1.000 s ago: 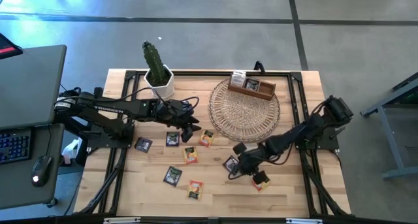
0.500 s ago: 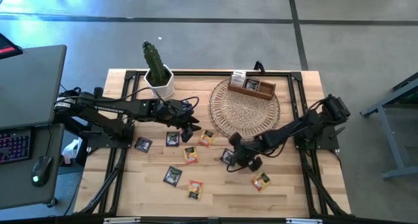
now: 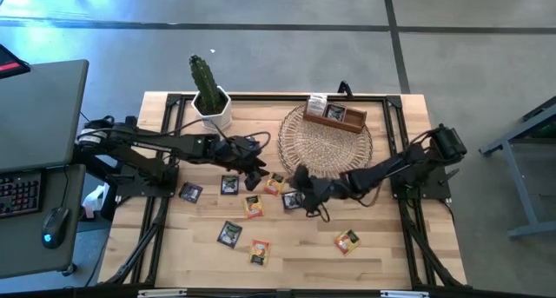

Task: Pick & Place Tea
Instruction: Put the blue tea bag into the middle section of the wooden organizer

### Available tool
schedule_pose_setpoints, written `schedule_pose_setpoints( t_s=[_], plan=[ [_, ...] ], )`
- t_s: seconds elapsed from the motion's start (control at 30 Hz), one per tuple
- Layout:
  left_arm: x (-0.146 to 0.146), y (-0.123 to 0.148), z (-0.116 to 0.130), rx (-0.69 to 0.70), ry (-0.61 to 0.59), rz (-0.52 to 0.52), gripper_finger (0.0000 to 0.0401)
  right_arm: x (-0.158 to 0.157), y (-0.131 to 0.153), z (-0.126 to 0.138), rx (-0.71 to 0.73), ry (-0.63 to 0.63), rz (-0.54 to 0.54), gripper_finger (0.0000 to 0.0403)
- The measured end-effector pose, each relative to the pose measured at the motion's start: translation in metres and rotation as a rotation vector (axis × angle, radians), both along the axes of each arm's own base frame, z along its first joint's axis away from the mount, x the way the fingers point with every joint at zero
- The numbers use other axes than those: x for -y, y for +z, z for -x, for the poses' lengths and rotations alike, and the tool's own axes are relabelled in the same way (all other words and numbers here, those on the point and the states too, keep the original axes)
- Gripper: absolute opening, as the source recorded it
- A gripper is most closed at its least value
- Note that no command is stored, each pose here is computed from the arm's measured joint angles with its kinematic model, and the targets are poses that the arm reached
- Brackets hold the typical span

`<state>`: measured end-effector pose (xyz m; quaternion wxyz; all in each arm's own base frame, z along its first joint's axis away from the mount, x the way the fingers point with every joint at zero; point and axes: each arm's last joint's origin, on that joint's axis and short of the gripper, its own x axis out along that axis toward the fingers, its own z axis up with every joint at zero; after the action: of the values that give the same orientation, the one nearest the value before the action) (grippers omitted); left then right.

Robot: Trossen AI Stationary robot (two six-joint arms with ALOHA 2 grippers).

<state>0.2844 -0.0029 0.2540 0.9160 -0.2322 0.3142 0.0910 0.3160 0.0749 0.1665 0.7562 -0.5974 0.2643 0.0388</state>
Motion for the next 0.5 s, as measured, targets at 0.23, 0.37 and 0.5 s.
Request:
schedule_pose_setpoints(
  t_s=[0.23,0.37,0.5],
  plan=[
    [0.001,-0.012,-0.011,-0.021,-0.011,0.033,0.017,-0.019,-0.005,0.026,-0.076,-0.317,-0.714,0.0139],
    [0.003,-0.028,-0.022,-0.042,-0.099,0.01,0.017,-0.023,-0.004,0.031,-0.091,-0.499,-1.065,0.0139],
    [0.014,-0.049,-0.037,-0.06,-0.148,-0.014,0.017,-0.021,-0.014,0.033,-0.06,-0.742,-1.239,0.0139]
  ],
)
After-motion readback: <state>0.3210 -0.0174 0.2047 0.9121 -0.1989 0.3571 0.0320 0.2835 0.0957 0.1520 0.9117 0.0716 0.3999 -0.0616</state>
